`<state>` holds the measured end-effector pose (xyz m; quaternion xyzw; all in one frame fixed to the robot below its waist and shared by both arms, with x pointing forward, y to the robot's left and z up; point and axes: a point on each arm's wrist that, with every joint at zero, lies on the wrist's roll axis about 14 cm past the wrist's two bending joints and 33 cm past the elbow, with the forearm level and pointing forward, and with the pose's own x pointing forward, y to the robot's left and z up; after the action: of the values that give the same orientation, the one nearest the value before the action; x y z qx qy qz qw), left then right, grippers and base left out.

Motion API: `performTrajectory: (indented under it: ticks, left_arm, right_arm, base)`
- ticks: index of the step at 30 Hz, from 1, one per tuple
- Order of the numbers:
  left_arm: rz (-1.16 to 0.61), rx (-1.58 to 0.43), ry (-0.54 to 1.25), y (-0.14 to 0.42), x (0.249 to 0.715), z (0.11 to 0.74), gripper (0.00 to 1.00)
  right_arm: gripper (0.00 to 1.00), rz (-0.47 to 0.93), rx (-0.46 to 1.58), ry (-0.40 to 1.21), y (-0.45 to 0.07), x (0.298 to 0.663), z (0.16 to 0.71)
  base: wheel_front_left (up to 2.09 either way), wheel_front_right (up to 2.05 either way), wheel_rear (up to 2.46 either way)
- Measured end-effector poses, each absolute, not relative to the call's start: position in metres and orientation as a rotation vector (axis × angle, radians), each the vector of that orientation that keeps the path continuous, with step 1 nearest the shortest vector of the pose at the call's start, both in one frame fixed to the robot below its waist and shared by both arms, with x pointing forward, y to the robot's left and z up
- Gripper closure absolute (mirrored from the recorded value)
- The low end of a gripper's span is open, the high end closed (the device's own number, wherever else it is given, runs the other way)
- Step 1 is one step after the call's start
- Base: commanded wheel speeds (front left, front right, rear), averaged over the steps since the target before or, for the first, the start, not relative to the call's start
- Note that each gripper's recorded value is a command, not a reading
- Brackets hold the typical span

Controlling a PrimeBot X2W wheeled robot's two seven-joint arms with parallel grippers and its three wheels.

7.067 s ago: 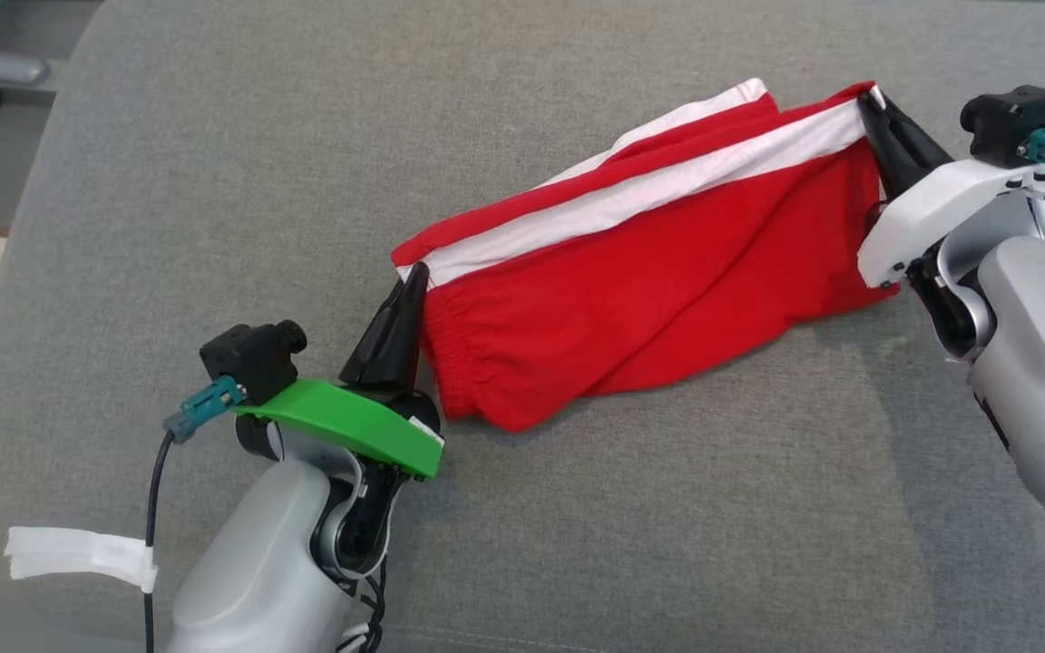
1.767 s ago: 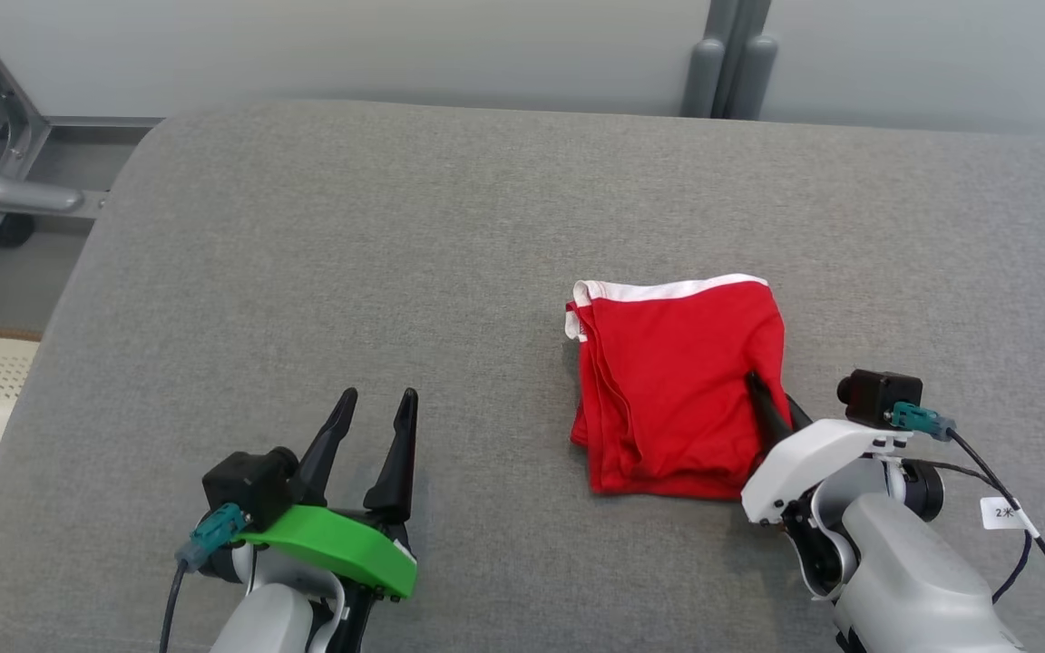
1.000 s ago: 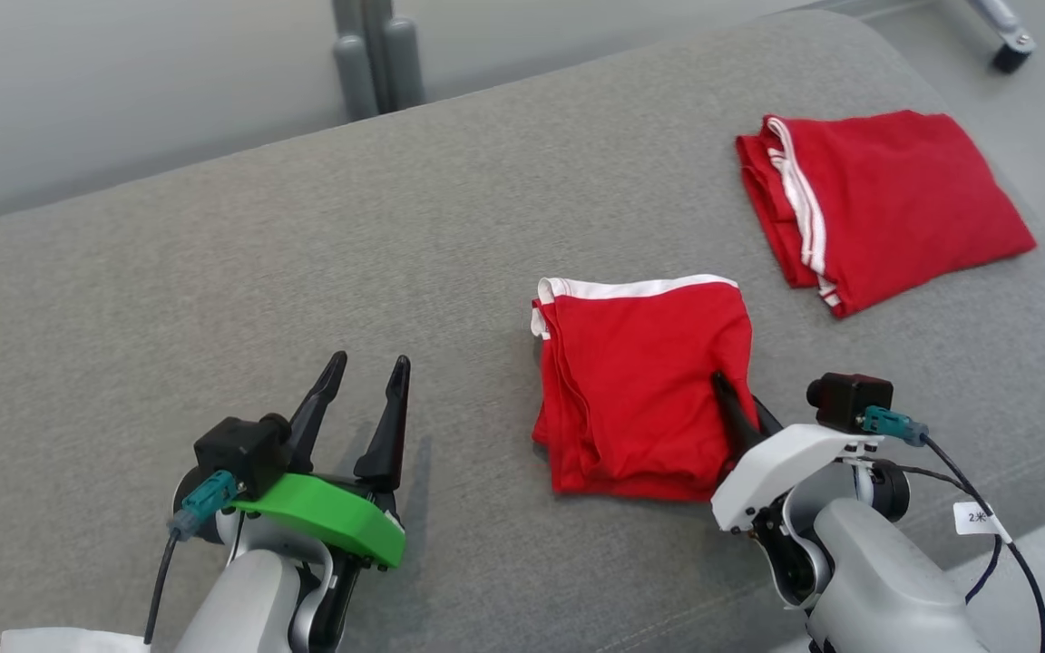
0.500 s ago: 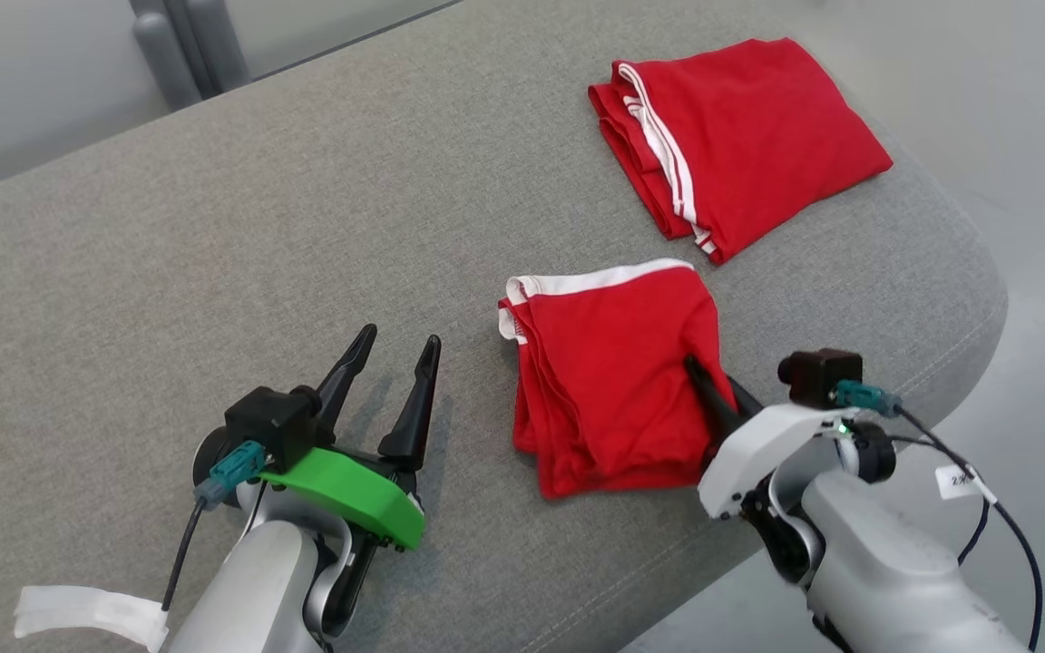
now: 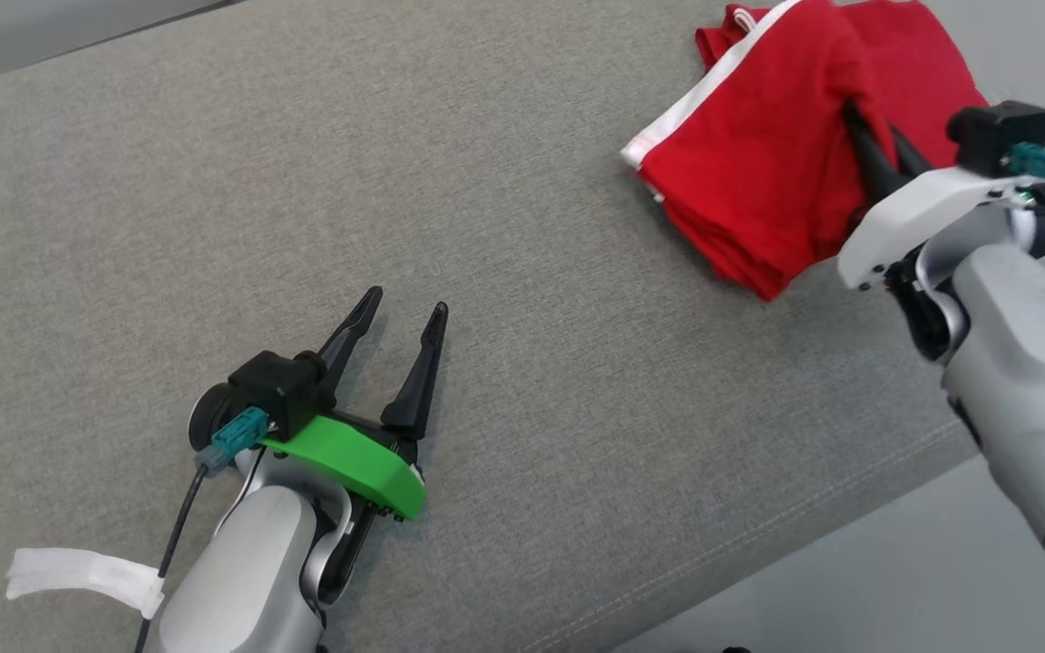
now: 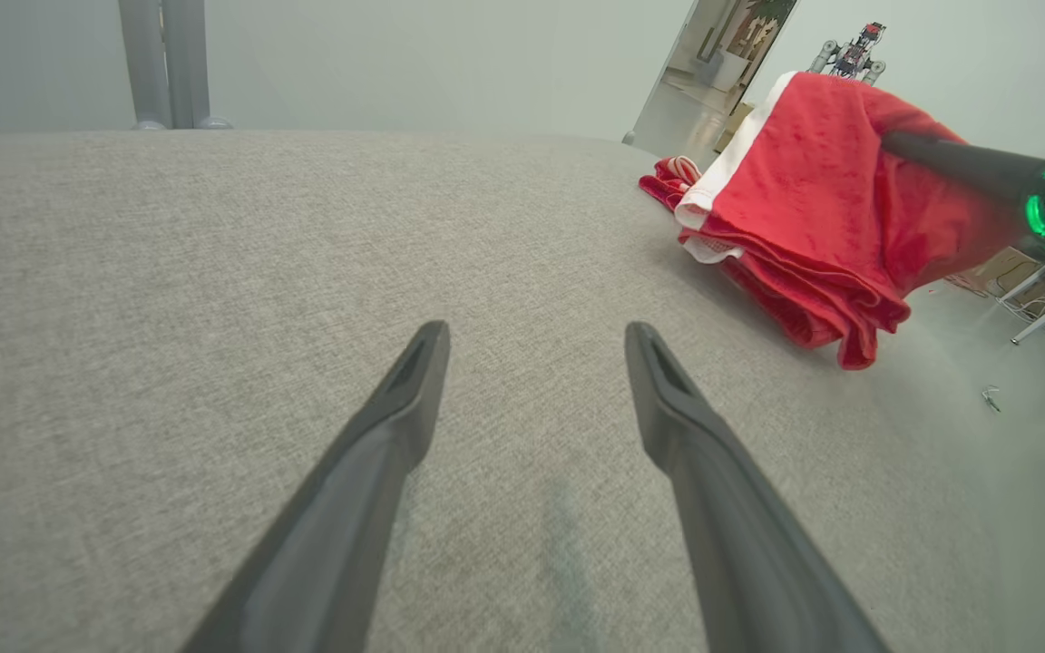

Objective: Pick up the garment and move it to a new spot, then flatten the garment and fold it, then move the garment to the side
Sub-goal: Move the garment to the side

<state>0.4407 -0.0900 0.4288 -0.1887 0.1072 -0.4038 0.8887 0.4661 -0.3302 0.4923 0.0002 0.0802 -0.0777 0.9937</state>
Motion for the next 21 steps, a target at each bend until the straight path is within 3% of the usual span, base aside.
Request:
performTrajectory:
  ticks: [6, 17, 18, 19, 20, 21]
  left_arm:
    - [-0.788, -0.388, 0.236, -0.071, 0.45, 0.415, 0.0]
    - [-0.715, -0.378, 0.263, -0.043, 0.456, 0.398, 0.0]
    - [-0.711, -0.377, 0.261, -0.042, 0.457, 0.398, 0.0]
    - [-0.707, -0.376, 0.261, -0.04, 0.458, 0.397, 0.0]
    - [-0.704, -0.375, 0.26, -0.039, 0.459, 0.397, 0.0]
    - [-0.701, -0.375, 0.26, -0.038, 0.459, 0.397, 0.0]
  right_arm:
    - [1.0, -0.25, -0.114, 0.192, -0.382, 0.488, 0.497]
    - [1.0, -0.319, -0.177, 0.288, -0.407, 0.498, 0.467]
    - [0.6, -0.328, -0.183, 0.293, -0.41, 0.498, 0.466]
    - [0.6, -0.337, -0.187, 0.297, -0.413, 0.497, 0.465]
    - [0.0, -0.35, -0.191, 0.299, -0.417, 0.496, 0.464]
    - [0.0, -0.36, -0.201, 0.299, -0.422, 0.495, 0.465]
  base:
    - [0.0, 0.0, 0.0]
    - [0.0, 0.0, 0.0]
    - [0.0, 0.0, 0.0]
    - [0.0, 0.0, 0.0]
    - [0.0, 0.0, 0.0]
    - [0.0, 0.0, 0.0]
